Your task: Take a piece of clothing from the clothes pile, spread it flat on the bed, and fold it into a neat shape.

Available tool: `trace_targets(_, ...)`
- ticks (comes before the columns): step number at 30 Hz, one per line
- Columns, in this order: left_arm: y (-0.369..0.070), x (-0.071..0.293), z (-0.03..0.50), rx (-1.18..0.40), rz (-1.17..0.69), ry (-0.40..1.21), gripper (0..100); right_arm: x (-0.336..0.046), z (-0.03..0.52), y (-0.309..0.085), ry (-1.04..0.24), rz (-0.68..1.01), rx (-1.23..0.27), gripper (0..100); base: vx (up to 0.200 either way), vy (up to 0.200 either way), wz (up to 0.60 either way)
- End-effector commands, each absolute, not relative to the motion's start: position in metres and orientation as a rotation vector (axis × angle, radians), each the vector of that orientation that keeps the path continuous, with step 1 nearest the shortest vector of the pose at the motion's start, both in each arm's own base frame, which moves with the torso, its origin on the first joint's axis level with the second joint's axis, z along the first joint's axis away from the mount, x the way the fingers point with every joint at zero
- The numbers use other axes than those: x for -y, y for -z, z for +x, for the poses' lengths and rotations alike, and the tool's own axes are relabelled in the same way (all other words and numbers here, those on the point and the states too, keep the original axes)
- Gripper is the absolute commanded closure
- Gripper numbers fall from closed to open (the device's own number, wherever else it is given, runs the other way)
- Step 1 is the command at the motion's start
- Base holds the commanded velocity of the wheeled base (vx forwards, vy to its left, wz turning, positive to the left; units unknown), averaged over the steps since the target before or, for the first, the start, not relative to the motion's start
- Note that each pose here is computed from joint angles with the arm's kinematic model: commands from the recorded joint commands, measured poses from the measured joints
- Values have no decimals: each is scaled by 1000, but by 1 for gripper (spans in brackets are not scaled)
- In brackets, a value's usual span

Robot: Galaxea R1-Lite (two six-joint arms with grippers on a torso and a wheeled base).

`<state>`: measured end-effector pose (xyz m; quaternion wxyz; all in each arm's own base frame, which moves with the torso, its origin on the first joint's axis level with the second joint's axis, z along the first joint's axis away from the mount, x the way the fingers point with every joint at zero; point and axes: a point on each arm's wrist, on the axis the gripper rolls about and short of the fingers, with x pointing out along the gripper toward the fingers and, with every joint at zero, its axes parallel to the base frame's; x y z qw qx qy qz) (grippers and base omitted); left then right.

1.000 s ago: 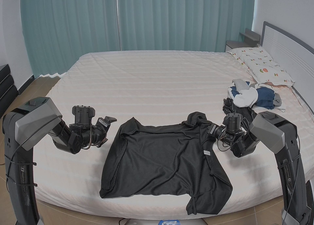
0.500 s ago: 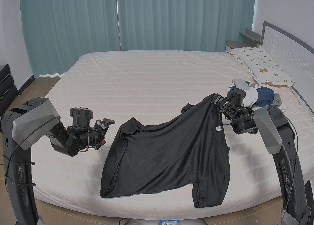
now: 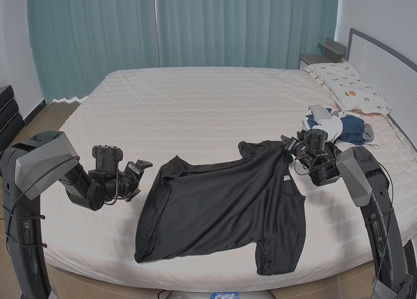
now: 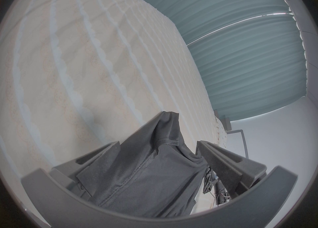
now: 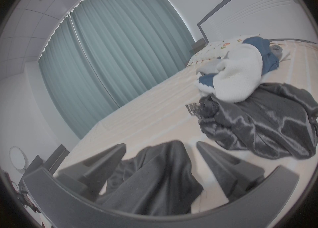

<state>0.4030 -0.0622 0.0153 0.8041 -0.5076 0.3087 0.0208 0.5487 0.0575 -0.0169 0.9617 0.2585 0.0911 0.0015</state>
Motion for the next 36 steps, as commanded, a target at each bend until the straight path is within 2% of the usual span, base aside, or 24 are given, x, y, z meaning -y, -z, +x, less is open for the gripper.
trace_targets(1, -21, 63, 390, -626, -1085, -13, 0, -50, 517, 0, -44, 498, -258, 0, 0, 0, 0)
trace_targets(6, -28, 62, 383, -590, -1061, 20, 0, -37, 486, -6, -40, 453, -292, 0, 0, 0, 0)
trace_targets(9, -33, 64, 377, -594, -1052, 28, 0, -32, 453, -10, -26, 463, -363, 0, 0, 0, 0)
trace_targets(14, -33, 67, 358, -632, -1040, 24, 0, -29, 404, -19, -9, 562, -416, 0, 0, 0, 0)
trace_targets(21, -21, 70, 322, -709, -1015, 3, 0, -27, 329, -18, 0, 615, -545, 0, -200, 0, 0)
trace_targets(24, -16, 74, 313, -713, -1001, 20, 0, -27, 310, -16, 7, 657, -551, 0, -133, 0, 0)
trace_targets(31, -5, 84, 292, -768, -877, 53, 0, -28, 283, -5, 21, 723, -574, 0, 0, 0, 0)
trace_targets(36, 7, 94, 287, -756, -677, 29, 0, -28, 276, -1, 18, 715, -606, 0, 0, 0, 0)
